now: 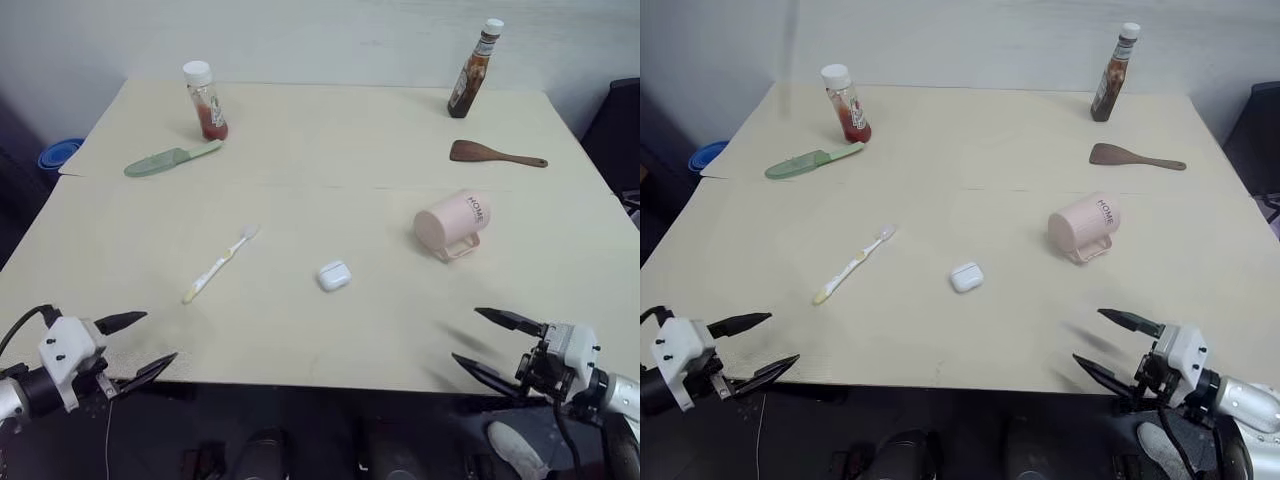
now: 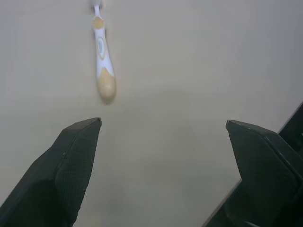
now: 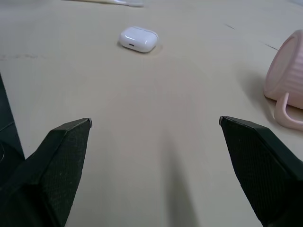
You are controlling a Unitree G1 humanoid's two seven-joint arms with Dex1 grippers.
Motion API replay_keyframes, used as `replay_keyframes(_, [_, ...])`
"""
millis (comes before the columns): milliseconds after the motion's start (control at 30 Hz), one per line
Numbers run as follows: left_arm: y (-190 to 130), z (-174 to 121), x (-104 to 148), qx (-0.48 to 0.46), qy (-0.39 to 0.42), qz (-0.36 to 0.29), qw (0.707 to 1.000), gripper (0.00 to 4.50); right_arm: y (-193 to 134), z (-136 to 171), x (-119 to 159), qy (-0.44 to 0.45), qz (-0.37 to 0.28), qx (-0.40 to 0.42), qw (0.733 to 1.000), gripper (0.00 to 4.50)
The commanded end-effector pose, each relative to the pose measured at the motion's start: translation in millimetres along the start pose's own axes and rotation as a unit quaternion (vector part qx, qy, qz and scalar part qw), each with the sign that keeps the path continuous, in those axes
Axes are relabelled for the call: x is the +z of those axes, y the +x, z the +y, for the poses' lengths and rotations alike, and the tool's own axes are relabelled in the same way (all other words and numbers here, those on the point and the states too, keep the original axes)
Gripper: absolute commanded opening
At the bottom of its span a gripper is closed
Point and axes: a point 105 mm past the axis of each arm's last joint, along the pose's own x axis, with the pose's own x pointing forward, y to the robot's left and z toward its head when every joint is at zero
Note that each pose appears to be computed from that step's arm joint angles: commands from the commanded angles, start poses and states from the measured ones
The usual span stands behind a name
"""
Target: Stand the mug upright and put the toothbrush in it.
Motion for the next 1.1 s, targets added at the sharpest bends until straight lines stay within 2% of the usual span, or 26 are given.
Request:
replay_keyframes(33, [-4, -3, 3, 0.0, 0.014, -0.001, 1.0, 4.48, 3, 3, 2, -0.009, -0.009, 0.015, 1.0, 4.5])
replay_keyframes(367, [0, -3, 3, -0.015, -0.014, -0.008, 1.0, 4.48, 11, 0, 2, 0.0, -0.018, 0.034, 0.999, 4.5])
replay_keyframes(600, [2, -11, 18, -0.076, -0.066, -0.046, 0.994, 4.48, 29, -8, 11, -0.014, -0.024, 0.05, 0.998, 4.5])
replay_keyframes(700, [9, -8, 34, -0.088, -0.061, -0.074, 0.992, 4.48, 51, -13, 22, -0.012, -0.037, 0.073, 0.997, 4.5])
replay_keyframes(800, [17, -7, 51, -0.099, -0.049, -0.104, 0.988, 4.48, 88, -12, 47, 0.013, -0.052, 0.128, 0.99, 4.5])
replay_keyframes(900, [23, -13, 59, -0.122, -0.039, -0.12, 0.985, 4.48, 121, -8, 63, 0.024, -0.032, 0.194, 0.98, 4.5])
replay_keyframes(1100, [37, -27, 64, -0.15, -0.038, -0.147, 0.977, 4.48, 178, -11, 57, -0.017, 0.036, 0.266, 0.963, 4.5])
